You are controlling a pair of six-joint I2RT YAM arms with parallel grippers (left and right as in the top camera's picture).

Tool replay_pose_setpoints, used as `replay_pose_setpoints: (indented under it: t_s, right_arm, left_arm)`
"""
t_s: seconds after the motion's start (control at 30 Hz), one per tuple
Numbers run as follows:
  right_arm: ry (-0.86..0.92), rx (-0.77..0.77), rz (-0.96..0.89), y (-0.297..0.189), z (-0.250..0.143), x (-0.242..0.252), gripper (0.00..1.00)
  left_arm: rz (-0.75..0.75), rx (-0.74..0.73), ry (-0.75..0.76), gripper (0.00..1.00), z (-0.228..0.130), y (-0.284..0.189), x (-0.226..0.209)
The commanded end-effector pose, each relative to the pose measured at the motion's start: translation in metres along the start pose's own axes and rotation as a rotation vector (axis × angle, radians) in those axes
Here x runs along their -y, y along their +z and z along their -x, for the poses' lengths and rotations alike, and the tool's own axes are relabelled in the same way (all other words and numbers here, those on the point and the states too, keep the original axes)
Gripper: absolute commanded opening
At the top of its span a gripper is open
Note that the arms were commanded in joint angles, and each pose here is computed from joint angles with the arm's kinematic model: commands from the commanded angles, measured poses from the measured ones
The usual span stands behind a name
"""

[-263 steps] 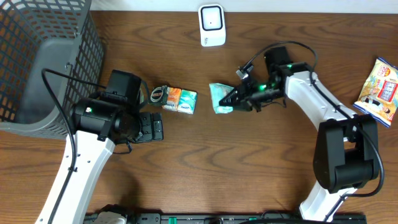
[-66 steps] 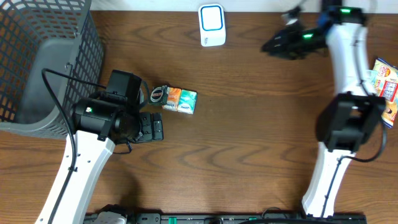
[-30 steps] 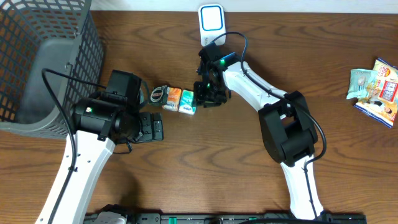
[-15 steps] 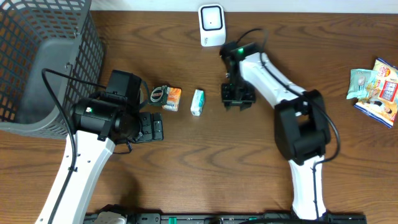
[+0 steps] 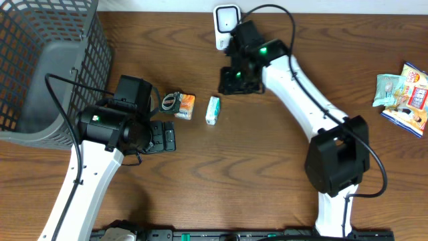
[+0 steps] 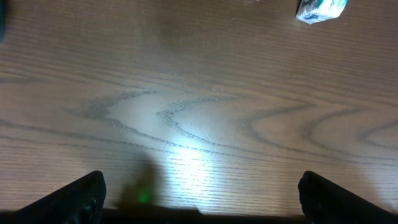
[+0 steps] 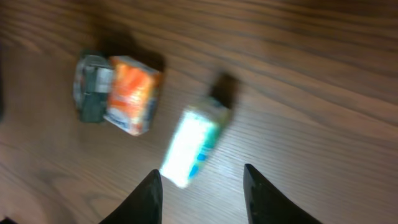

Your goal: Scan the item barcode

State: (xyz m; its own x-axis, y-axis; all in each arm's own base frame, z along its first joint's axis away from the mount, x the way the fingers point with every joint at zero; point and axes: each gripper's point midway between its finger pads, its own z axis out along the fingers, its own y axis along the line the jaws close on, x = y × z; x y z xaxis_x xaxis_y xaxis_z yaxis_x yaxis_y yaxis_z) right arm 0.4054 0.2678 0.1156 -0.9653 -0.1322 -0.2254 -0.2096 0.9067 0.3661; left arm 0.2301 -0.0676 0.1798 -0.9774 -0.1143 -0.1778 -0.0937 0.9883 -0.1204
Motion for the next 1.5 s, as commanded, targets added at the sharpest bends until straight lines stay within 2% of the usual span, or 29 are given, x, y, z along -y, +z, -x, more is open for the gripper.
replay_pose_setpoints:
  t_s: [0.0, 0.13, 0.37, 0.57, 0.8, 1.0, 1.33, 1.47]
  right_arm:
    - [-0.061, 0.004, -0.037, 0.017, -0.005, -0.017, 0.34]
    - [-0.021, 0.023, -0.199, 0.040, -0.010, -0.006, 0.34]
    - [-0.008, -0.018, -0.342, 0.080, -0.024, 0.019, 0.37]
    - [0.021, -0.067, -0.447, 0.072, -0.033, 0.049, 0.40]
    - [0.070, -0.103, -0.471, 0.031, -0.037, 0.069, 0.46]
    - [0.037, -0.154, -0.447, 0.006, -0.044, 0.076, 0.48]
    - [0.086, -0.218, -0.460, -0.008, -0.051, 0.105, 0.45]
    - [0.126, -0.244, -0.267, -0.005, -0.047, 0.106, 0.43]
  left_arm:
    - [-0.005, -0.010, -0.012, 0.97, -0.001, 0.001, 0.000]
    - [-0.005, -0.010, -0.013, 0.98, -0.001, 0.001, 0.000]
    - [-0.005, -0.010, -0.013, 0.98, -0.001, 0.001, 0.000]
    - [-0.005, -0.010, -0.013, 0.98, -0.001, 0.001, 0.000]
    - [-0.005, -0.010, -0.013, 0.98, -0.001, 0.001, 0.000]
    - [-0.005, -0.010, -0.013, 0.98, -0.001, 0.001, 0.000]
    - [-0.005, -0.010, -0.012, 0.97, -0.001, 0.001, 0.000]
    - [-0.005, -0.010, -0.013, 0.98, -0.001, 0.001, 0.000]
